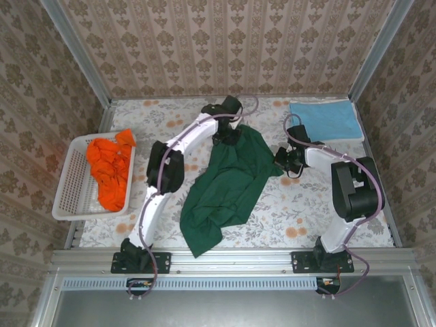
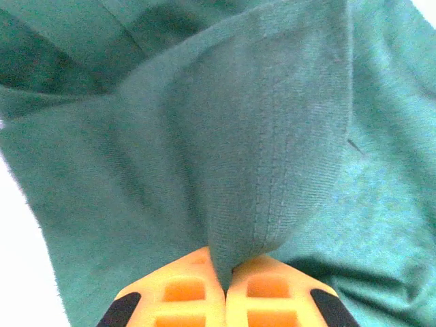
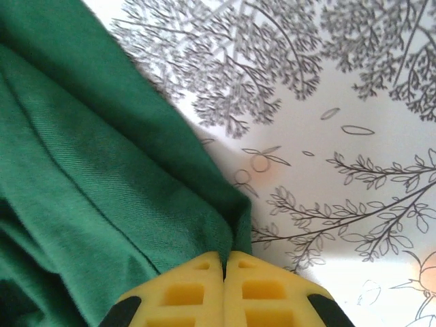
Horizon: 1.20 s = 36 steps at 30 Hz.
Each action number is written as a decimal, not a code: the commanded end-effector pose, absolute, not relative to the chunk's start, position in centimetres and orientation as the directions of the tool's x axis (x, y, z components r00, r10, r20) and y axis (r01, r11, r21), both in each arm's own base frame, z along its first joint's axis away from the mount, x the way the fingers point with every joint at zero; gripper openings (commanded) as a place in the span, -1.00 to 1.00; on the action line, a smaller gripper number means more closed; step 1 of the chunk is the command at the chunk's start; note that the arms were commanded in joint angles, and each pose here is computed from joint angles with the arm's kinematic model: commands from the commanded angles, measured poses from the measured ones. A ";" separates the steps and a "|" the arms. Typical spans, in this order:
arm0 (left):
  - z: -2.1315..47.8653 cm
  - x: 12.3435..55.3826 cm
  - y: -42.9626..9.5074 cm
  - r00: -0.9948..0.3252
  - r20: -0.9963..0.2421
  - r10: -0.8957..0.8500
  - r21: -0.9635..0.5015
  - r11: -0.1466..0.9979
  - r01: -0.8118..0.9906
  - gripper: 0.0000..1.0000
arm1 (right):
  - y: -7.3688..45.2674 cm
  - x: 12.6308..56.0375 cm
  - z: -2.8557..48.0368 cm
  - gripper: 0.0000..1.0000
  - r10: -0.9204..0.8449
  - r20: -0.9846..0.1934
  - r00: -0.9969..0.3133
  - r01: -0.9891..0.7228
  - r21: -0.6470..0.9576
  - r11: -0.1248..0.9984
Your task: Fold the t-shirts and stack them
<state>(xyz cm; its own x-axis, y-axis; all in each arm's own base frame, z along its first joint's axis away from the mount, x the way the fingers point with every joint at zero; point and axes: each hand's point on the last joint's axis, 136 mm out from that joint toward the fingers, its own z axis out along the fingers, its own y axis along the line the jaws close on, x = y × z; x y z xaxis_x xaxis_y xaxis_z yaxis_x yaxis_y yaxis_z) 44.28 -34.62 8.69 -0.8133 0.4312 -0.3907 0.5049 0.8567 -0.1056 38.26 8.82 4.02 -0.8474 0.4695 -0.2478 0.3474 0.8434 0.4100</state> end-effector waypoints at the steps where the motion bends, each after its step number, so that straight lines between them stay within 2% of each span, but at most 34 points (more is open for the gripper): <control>1: 19.9 46.9 -33.2 -0.701 -0.649 0.295 -0.124 0.868 0.480 -1.00 | 9.5 40.4 9.7 -1.00 0.486 -0.361 -0.796 0.270 0.506 0.819; 8: 31.7 47.4 -27.5 -0.511 -0.856 0.074 -0.189 0.875 0.445 -1.00 | 9.3 43.6 21.1 -1.00 0.487 -0.577 -0.656 0.122 0.555 0.823; 13: 37.3 48.3 -20.5 -0.411 -0.905 -0.105 -0.266 0.895 0.357 -1.00 | 8.2 44.5 29.3 -1.00 0.463 -0.729 -0.504 0.028 0.522 0.852; 17: 38.2 48.7 -16.5 -0.383 -0.903 -0.194 -0.321 0.898 0.301 -0.82 | 7.7 44.8 33.2 -1.00 0.446 -0.802 -0.397 -0.025 0.495 0.869; 21: 35.2 51.4 -12.4 -0.427 -0.865 -0.264 -0.348 0.928 0.132 -0.82 | 6.6 47.8 32.6 -1.00 0.413 -0.830 -0.375 0.017 0.440 0.898; 22: 33.8 52.3 -10.6 -0.453 -0.838 -0.305 -0.358 0.933 0.033 -0.71 | 6.4 49.4 31.8 -1.00 0.411 -0.826 -0.386 0.035 0.432 0.901; 23: 32.6 53.1 -8.7 -0.476 -0.816 -0.329 -0.342 0.938 -0.061 -0.43 | 6.1 51.3 30.7 -1.00 0.413 -0.810 -0.416 0.062 0.428 0.901; 24: 31.5 53.8 -7.1 -0.488 -0.804 -0.338 -0.307 0.940 -0.145 -0.26 | 5.8 52.8 29.7 -1.00 0.420 -0.787 -0.452 0.087 0.429 0.899; 25: 30.3 54.2 -5.3 -0.504 -0.789 -0.351 -0.264 0.935 -0.237 -0.11 | 5.5 54.6 28.5 -0.75 0.426 -0.751 -0.505 0.126 0.424 0.897; 26: 29.4 54.6 -3.6 -0.512 -0.780 -0.359 -0.227 0.925 -0.303 0.28 | 5.2 55.8 27.4 -0.28 0.430 -0.708 -0.560 0.173 0.408 0.896; 27: 29.0 54.6 -2.4 -0.517 -0.772 -0.370 -0.205 0.915 -0.349 0.59 | 5.0 56.3 26.9 0.00 0.428 -0.670 -0.607 0.208 0.386 0.899; 28: 28.7 54.4 -1.6 -0.524 -0.762 -0.380 -0.191 0.906 -0.379 0.72 | 4.8 56.2 26.4 0.14 0.424 -0.631 -0.649 0.240 0.360 0.902; 32: 29.4 52.0 -2.5 -0.518 -0.791 -0.326 -0.162 0.928 -0.336 0.98 | 6.0 53.8 26.6 0.29 0.413 -0.605 -0.681 0.227 0.362 0.904; 36: 27.9 48.3 -5.8 -0.532 -0.773 -0.347 -0.243 0.935 -0.257 0.94 | 7.6 48.5 23.7 0.35 0.501 -0.561 -0.658 0.220 0.494 0.841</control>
